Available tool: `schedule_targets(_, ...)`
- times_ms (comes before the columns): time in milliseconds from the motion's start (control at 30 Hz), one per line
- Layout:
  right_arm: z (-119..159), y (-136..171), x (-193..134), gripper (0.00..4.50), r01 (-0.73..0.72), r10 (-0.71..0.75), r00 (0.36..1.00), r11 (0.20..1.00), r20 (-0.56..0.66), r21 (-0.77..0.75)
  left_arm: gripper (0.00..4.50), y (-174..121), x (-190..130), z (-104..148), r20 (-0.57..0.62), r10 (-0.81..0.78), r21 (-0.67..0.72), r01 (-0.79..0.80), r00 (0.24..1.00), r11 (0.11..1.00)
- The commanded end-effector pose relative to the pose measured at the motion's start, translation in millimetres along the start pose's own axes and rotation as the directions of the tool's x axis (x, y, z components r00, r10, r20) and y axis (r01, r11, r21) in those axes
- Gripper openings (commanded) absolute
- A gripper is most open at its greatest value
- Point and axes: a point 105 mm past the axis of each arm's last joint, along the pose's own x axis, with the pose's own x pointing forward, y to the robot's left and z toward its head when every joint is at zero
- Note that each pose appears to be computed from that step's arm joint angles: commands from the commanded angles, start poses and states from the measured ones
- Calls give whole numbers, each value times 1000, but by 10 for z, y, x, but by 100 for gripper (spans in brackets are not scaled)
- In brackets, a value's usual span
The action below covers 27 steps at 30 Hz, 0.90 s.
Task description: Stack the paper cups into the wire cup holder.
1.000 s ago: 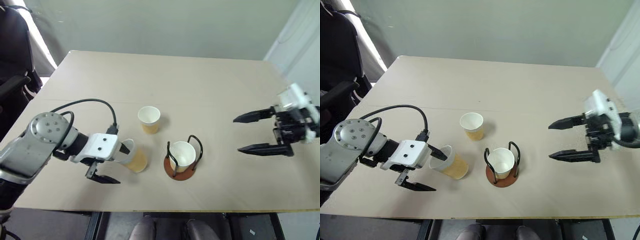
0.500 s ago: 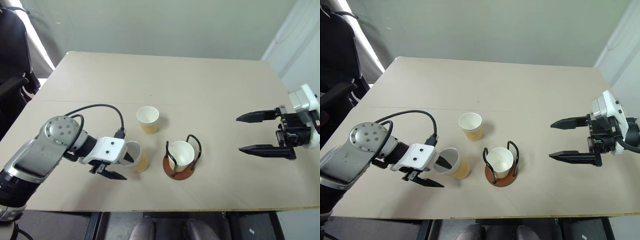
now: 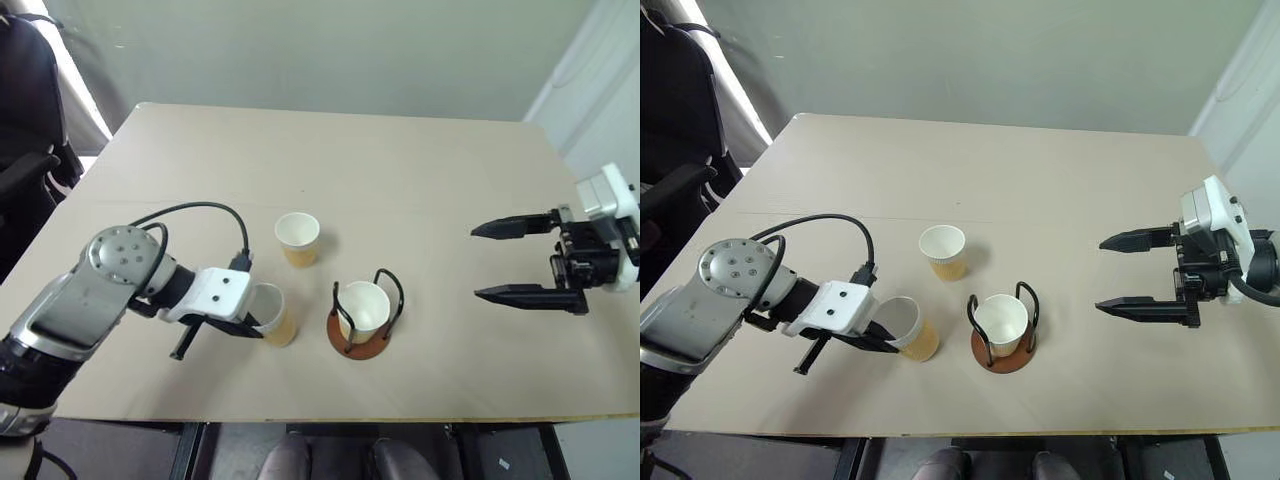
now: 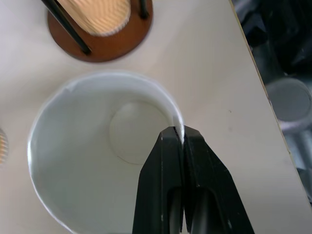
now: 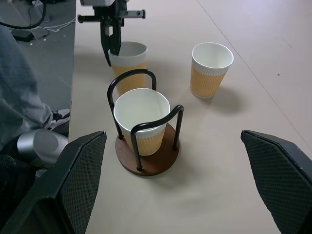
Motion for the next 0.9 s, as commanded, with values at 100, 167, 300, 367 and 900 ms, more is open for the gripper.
schedule_targets(100, 101, 12, -88, 450, 7, -8, 1000, 999, -6, -46, 2, 284, -396, 439, 123, 57, 128, -73, 991, 989)
schedule_targets(167, 90, 3, -121, 450, 12, -12, 1000, 999, -13, -45, 2, 403, -507, 569, 147, 73, 169, -97, 986, 981)
schedule_targets(300, 58, -16, -167, 450, 30, -31, 999, 999, -25, -40, 2, 626, -635, 815, 175, 82, 263, -127, 981, 956)
schedule_targets(367, 53, -8, -168, 450, 36, -37, 999, 999, -26, -39, 2, 694, -615, 940, 188, 53, 318, -112, 981, 941)
schedule_targets(900, 36, 106, -259, 450, 115, -117, 991, 993, -71, -28, 2, 653, -126, 1337, 172, -233, 592, 88, 957, 801)
